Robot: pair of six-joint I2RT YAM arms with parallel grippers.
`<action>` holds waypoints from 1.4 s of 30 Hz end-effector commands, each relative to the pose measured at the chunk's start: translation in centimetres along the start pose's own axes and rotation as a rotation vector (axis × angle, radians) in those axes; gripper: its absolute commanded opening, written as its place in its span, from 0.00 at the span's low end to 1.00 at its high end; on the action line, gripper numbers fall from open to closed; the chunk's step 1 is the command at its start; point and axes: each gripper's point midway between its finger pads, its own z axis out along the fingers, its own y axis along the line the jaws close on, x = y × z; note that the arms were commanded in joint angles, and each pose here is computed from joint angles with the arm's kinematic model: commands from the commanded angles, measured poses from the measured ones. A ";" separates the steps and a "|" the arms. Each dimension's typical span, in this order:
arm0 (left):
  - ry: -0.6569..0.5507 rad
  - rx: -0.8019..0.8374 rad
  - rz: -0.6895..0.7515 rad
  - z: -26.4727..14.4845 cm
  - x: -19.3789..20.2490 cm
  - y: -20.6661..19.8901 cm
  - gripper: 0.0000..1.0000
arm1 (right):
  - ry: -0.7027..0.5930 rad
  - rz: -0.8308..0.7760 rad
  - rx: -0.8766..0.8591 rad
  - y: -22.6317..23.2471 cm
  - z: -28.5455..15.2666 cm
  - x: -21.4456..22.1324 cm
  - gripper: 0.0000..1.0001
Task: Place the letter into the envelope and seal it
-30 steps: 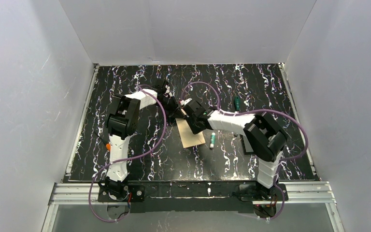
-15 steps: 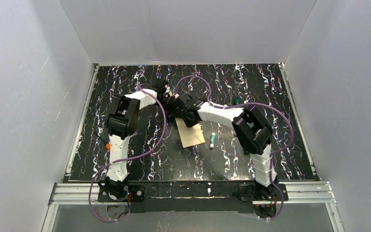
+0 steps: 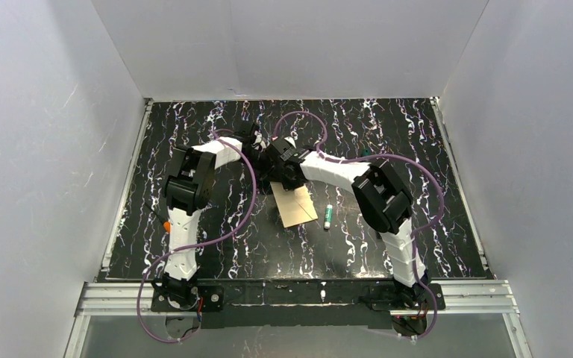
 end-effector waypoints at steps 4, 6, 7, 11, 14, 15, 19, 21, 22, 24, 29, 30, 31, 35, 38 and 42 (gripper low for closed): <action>-0.020 -0.208 -0.073 0.8 0.1 6.5 0.00 | 0.141 0.025 0.133 -2.4 4.9 5.0 0.13; -0.021 -0.207 -0.081 0.9 0.1 6.6 0.00 | 0.134 0.004 0.074 -1.7 4.3 5.1 0.13; -0.023 -0.208 -0.084 0.9 0.1 6.6 0.00 | 0.146 -0.017 0.033 -1.2 3.9 5.5 0.13; -0.045 -0.229 -0.117 0.8 -0.6 7.0 0.00 | 0.205 -0.137 -0.001 -1.4 2.1 8.2 0.14; -0.072 -0.251 -0.140 0.7 -1.2 7.2 0.00 | 0.257 -0.215 0.010 -2.2 1.1 10.4 0.18; -0.084 -0.258 -0.146 0.6 -1.5 7.2 0.00 | 0.268 -0.227 0.010 -2.5 0.8 10.9 0.19; -0.118 -0.280 -0.167 0.4 -2.3 7.4 0.00 | 0.291 -0.266 0.002 -3.1 -0.6 12.0 0.25; -0.125 -0.281 -0.172 0.4 -2.6 7.3 0.00 | 0.304 -0.280 -0.019 -3.1 -1.4 12.3 0.26; -0.127 -0.280 -0.172 0.4 -2.7 7.2 0.00 | 0.314 -0.286 -0.028 -3.1 -1.7 12.6 0.27; -0.125 -0.274 -0.171 0.5 -2.8 7.1 0.00 | 0.327 -0.293 -0.048 -3.0 -2.4 12.7 0.26; -0.119 -0.220 -0.109 0.3 -3.1 5.7 0.00 | 0.253 -0.238 -0.056 -2.7 -5.1 9.1 0.25; -0.118 -0.194 -0.086 -0.1 -3.2 4.9 0.00 | 0.220 -0.210 -0.054 -2.6 -5.8 7.7 0.25; -0.120 -0.168 -0.056 -0.5 -3.3 4.1 0.00 | 0.181 -0.174 -0.047 -2.6 -6.6 6.1 0.26; -0.137 -0.051 0.085 -3.0 -3.1 -0.1 0.05 | 0.048 0.014 -0.017 -3.8 -10.2 0.8 0.36; -0.177 -0.004 0.201 -6.1 -2.9 -3.0 0.17 | -0.014 0.173 0.028 -6.0 -12.3 -0.2 0.49; -0.227 0.005 0.305 -9.7 -1.9 -5.1 0.33 | 0.003 0.319 0.147 -9.7 -13.4 2.8 0.58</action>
